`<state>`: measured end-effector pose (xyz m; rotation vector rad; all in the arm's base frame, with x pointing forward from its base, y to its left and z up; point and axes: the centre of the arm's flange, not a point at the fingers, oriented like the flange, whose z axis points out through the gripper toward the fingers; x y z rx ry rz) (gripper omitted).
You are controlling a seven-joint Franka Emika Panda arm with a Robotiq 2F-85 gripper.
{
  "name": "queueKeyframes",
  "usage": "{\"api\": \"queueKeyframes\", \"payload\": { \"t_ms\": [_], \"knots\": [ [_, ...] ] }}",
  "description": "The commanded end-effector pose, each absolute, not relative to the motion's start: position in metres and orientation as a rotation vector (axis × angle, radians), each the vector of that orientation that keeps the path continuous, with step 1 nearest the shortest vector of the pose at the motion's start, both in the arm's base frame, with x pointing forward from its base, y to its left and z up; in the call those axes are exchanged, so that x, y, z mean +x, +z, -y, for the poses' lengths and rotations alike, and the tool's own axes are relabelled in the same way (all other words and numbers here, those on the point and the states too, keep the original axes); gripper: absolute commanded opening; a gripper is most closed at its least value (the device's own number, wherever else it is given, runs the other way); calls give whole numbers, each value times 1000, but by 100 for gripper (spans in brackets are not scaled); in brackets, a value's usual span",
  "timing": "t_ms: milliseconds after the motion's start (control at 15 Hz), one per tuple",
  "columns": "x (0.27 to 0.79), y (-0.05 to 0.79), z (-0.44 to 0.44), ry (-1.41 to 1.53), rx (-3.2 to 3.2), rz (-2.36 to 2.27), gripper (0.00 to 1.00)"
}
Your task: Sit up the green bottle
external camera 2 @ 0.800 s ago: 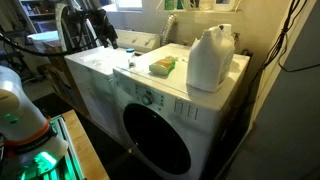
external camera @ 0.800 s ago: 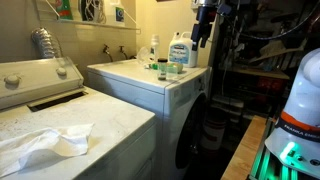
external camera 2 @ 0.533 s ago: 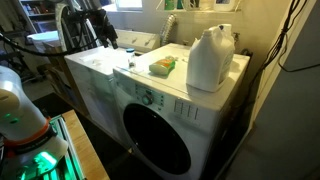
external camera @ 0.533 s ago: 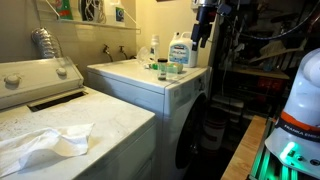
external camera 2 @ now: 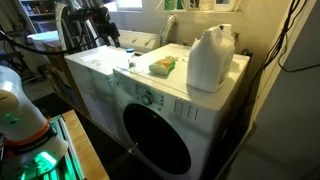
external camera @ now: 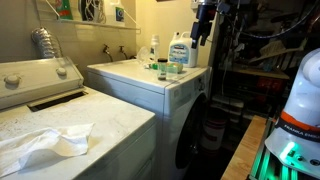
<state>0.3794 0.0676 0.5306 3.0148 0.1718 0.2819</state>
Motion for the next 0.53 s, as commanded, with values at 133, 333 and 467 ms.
{"api": "queueKeyframes", "payload": {
  "t_ms": [133,333,467],
  "knots": [
    [442,557,-14,390,2968,-59,100],
    [483,568,6,463,2972,-67,100],
    [510,572,6,517,2972,-106,100]
  ]
}}
